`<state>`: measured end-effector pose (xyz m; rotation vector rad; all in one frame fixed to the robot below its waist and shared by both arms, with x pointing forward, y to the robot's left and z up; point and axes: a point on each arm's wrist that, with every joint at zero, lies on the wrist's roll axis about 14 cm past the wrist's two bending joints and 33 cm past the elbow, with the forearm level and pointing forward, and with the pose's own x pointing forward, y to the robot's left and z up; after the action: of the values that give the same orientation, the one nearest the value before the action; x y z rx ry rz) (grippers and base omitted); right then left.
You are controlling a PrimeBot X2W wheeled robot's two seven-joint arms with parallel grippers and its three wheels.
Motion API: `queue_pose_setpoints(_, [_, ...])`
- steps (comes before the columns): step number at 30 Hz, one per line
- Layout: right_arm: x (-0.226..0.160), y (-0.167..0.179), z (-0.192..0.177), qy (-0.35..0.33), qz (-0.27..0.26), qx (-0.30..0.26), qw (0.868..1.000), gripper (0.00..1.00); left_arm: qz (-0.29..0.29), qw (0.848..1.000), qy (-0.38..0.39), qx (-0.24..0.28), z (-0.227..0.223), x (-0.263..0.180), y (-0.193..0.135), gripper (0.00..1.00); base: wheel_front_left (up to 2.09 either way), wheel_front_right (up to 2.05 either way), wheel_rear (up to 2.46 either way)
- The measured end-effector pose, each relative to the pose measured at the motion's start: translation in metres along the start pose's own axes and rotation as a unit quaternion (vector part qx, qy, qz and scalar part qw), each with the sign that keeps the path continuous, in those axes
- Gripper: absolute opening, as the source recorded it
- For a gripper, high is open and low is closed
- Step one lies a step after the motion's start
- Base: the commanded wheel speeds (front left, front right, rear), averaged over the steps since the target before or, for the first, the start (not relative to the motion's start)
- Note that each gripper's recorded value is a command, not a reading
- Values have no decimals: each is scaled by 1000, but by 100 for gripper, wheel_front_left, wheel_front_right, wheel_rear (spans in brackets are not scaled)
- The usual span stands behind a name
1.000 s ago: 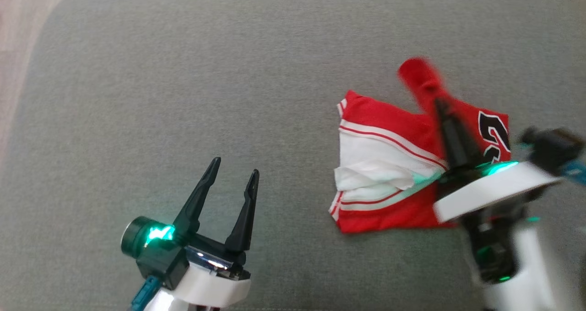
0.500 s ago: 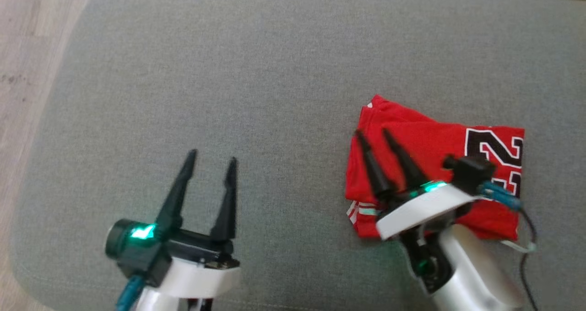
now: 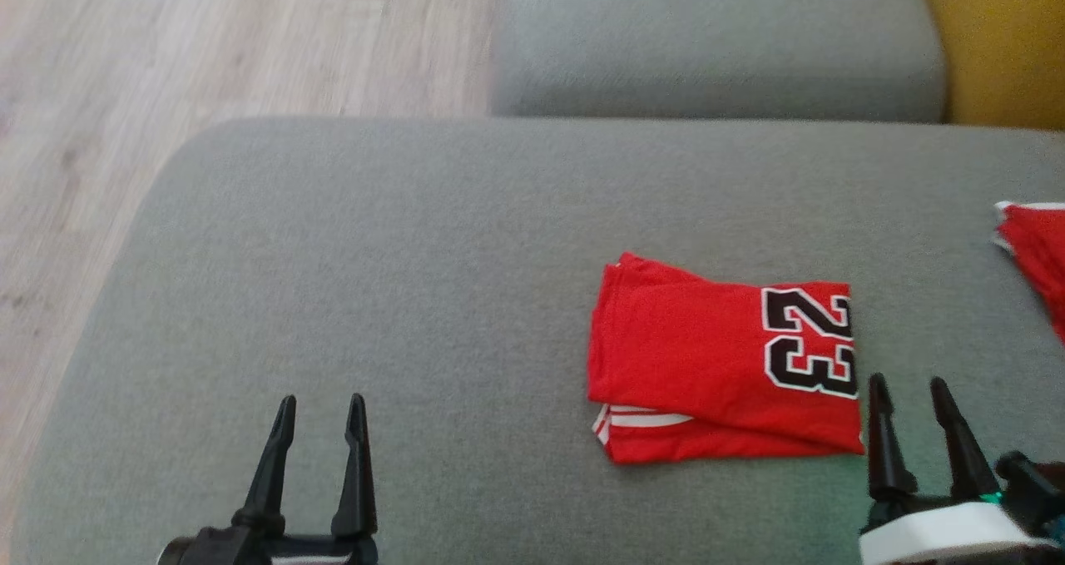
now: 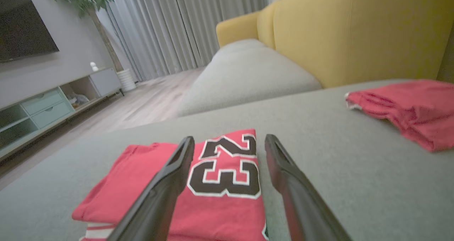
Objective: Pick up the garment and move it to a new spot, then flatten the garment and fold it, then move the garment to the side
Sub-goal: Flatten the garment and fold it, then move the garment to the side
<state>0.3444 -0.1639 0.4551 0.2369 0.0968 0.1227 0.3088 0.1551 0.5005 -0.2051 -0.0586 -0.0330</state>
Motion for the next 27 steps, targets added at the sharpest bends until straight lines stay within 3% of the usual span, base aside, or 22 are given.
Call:
queue_pose_setpoints(4, [-12, 4, 26, -44, 1, -37, 998, 100, -18, 1000, 7, 1, -5, -3, -7, 100, 0, 0, 0])
queue_pose_setpoints(8, [-30, -2, 24, -42, -8, -67, 997, 100, -22, 1000, 15, 2, -10, -9, -9, 100, 0, 0, 0])
queue_pose_setpoints(27, [-37, 17, 15, -34, 14, -77, 996, 100, -24, 999, 26, 15, -18, -16, -8, 100, 0, 0, 0])
